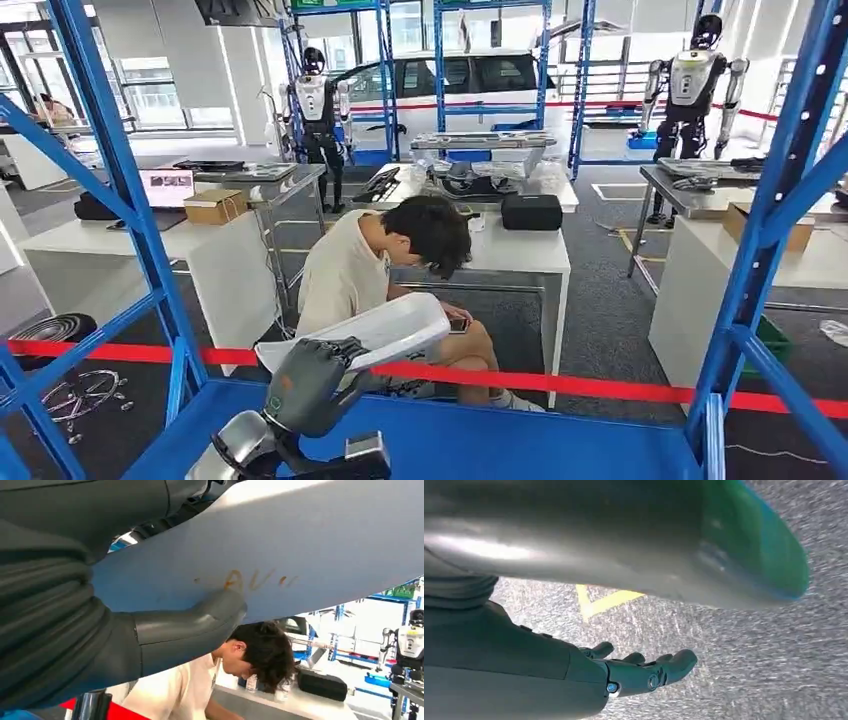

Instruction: Take the parts from the cabinet and place them on the table.

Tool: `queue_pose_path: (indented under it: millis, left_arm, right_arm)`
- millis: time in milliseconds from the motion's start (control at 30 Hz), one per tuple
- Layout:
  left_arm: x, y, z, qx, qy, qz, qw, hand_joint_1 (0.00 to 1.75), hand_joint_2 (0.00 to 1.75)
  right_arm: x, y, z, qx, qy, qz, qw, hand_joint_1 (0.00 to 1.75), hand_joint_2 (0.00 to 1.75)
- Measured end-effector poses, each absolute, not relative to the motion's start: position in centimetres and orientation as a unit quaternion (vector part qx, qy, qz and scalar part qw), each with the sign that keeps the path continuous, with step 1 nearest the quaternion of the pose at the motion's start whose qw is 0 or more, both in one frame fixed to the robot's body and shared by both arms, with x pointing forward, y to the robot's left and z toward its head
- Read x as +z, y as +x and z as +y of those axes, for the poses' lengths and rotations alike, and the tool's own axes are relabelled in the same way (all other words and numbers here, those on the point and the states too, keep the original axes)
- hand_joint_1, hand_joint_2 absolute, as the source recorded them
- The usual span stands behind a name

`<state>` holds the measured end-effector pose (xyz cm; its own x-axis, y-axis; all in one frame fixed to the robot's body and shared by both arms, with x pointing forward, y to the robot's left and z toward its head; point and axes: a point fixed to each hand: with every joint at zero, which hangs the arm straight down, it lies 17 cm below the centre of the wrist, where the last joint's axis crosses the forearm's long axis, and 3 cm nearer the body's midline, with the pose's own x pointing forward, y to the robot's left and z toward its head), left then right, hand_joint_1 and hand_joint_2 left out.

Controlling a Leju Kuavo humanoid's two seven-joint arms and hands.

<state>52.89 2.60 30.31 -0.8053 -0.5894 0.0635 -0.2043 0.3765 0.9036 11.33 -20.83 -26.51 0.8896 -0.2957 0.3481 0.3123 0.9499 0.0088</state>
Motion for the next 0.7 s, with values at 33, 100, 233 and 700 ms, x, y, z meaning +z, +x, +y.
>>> queue_pose_path:
  millis: [33, 100, 233, 700]
  left_arm:
    - [30.1, 52.9, 2.6, -0.502, 0.245, -0.807, 0.194, 1.75, 1.75]
    - [29.9, 52.9, 2.6, -0.502, 0.244, -0.806, 0.195, 1.75, 1.75]
    - [30.8, 52.8, 2.2, -0.499, 0.244, -0.810, 0.188, 1.75, 1.75]
    - [30.3, 52.9, 2.0, -0.501, 0.241, -0.808, 0.194, 1.75, 1.75]
  right_arm:
    - [-26.5, 11.3, -20.9, -0.159, -0.024, -0.175, 0.971, 0.00, 0.00]
    - [-26.5, 11.3, -20.9, -0.161, -0.025, -0.174, 0.971, 0.00, 0.00]
    - [-26.5, 11.5, -21.0, -0.164, -0.025, -0.177, 0.970, 0.00, 0.00]
    - [-26.5, 11.7, -21.7, -0.163, -0.045, -0.182, 0.969, 0.00, 0.00]
